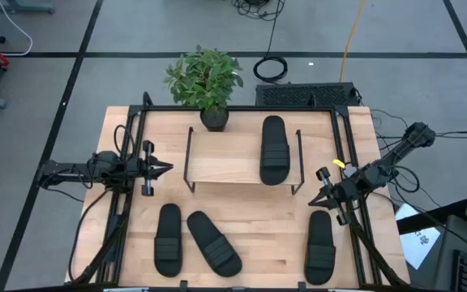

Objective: Pick and place slides into the shelf
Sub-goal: Put the middle black slide on the shelf

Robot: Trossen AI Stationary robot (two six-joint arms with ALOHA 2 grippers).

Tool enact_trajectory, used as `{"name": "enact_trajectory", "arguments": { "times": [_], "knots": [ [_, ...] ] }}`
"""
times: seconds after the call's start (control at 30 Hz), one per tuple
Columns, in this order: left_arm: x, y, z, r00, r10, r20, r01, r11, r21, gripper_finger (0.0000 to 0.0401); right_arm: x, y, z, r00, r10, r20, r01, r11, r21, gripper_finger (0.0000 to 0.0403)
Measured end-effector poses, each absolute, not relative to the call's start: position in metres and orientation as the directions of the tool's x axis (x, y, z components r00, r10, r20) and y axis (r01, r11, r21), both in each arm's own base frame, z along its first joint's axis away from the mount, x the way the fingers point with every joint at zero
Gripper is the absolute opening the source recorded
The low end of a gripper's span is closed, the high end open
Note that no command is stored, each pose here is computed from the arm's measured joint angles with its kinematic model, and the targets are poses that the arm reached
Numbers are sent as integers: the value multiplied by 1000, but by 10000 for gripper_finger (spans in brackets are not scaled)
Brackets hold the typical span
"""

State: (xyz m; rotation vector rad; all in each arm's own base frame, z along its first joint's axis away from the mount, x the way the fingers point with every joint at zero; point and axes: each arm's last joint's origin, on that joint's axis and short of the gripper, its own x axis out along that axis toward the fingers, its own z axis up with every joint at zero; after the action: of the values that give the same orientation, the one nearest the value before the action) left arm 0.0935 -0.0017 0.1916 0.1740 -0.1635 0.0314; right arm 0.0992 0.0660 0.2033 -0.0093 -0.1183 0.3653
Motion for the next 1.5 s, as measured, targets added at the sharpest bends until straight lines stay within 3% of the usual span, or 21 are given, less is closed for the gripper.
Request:
{"name": "enact_trajectory", "arguments": {
  "times": [0.23, 0.5, 0.83, 1.17, 1.5],
  "knots": [
    [94, -2, 192, 986, 19, 165, -47, 985, 168, 33, 93, 61, 194, 910, 344, 231, -353, 936, -4, 0],
    [93, -2, 192, 986, 1, 169, -21, 993, 116, 33, 93, 61, 194, 909, 347, 230, -345, 937, -50, 0],
    [92, -10, 194, 947, -266, 183, 230, 953, 196, 33, 93, 61, 193, 911, 349, 222, -332, 937, -108, 0],
    [108, -23, 218, 937, -341, 77, 332, 937, 109, 4, 93, 61, 193, 912, 347, 220, -317, 935, -160, 0],
    [162, -58, 238, 934, -296, -198, 321, 941, 106, 4, 93, 61, 191, 915, 350, 199, -309, 928, -209, 0]
  ]
}}
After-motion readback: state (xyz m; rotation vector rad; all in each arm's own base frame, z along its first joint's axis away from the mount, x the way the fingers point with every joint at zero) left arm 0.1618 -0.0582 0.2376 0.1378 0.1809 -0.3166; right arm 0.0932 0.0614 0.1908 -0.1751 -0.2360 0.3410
